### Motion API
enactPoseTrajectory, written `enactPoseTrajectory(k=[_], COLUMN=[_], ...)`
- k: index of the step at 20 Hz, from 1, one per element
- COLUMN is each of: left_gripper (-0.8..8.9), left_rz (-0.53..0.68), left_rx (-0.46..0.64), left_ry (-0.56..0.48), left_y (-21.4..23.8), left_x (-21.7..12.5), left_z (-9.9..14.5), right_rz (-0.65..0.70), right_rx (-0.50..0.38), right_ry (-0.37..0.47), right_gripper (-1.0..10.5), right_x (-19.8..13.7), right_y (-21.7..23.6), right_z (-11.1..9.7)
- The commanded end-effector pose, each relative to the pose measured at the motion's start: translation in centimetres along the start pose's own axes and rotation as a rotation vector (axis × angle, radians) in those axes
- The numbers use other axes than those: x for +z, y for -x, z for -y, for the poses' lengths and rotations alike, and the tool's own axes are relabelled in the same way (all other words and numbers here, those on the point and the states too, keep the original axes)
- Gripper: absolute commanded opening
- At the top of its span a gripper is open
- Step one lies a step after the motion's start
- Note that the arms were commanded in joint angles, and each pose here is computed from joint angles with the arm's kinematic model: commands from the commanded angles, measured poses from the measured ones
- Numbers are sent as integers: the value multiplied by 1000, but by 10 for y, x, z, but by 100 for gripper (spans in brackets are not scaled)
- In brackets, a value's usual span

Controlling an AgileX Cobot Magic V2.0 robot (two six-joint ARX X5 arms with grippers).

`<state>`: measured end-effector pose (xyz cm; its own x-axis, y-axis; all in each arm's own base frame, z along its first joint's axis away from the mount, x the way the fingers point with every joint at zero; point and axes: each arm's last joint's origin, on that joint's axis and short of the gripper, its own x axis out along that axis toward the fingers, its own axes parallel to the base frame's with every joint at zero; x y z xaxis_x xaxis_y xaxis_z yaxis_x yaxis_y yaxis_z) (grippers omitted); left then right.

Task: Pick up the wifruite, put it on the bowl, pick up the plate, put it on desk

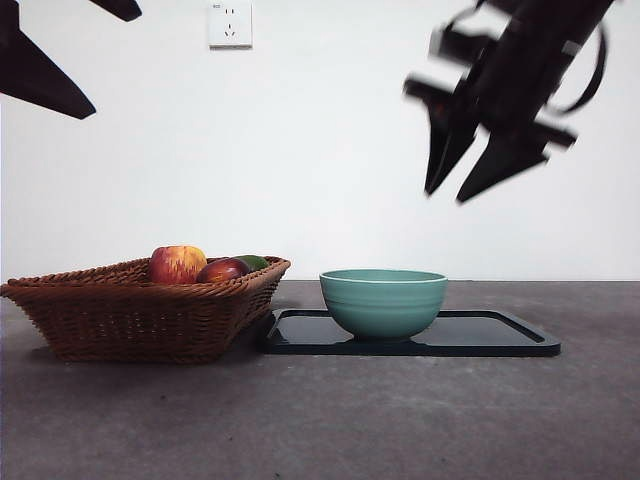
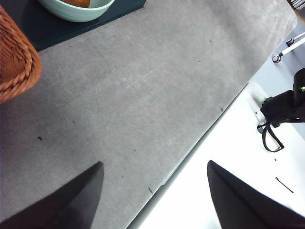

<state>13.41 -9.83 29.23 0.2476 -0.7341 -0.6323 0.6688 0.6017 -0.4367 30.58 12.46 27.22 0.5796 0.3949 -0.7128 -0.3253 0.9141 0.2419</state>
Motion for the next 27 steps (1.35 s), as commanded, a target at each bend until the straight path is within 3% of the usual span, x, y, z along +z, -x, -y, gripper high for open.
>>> enactPoseTrajectory(k=[1, 6, 12, 21, 27], left_gripper=[344, 344, 344, 344, 344], left_rz=[7, 8, 8, 8, 8], left_rx=[-6, -6, -6, -6, -6], left_ry=[-29, -40, -40, -40, -40], left_y=[0, 0, 0, 0, 0], left_x=[3, 3, 3, 3, 3], left_z=[1, 1, 1, 1, 1], right_rz=[23, 36, 78, -39, -67], right_rx=[22, 63, 105, 284, 297], right_ry=[33, 108, 146, 163, 158], right_gripper=[193, 193, 193, 193, 193], right_x=[2, -24, -53, -121, -133], right_y=[36, 122, 169, 145, 133], right_z=[-13, -34, -40, -29, -25])
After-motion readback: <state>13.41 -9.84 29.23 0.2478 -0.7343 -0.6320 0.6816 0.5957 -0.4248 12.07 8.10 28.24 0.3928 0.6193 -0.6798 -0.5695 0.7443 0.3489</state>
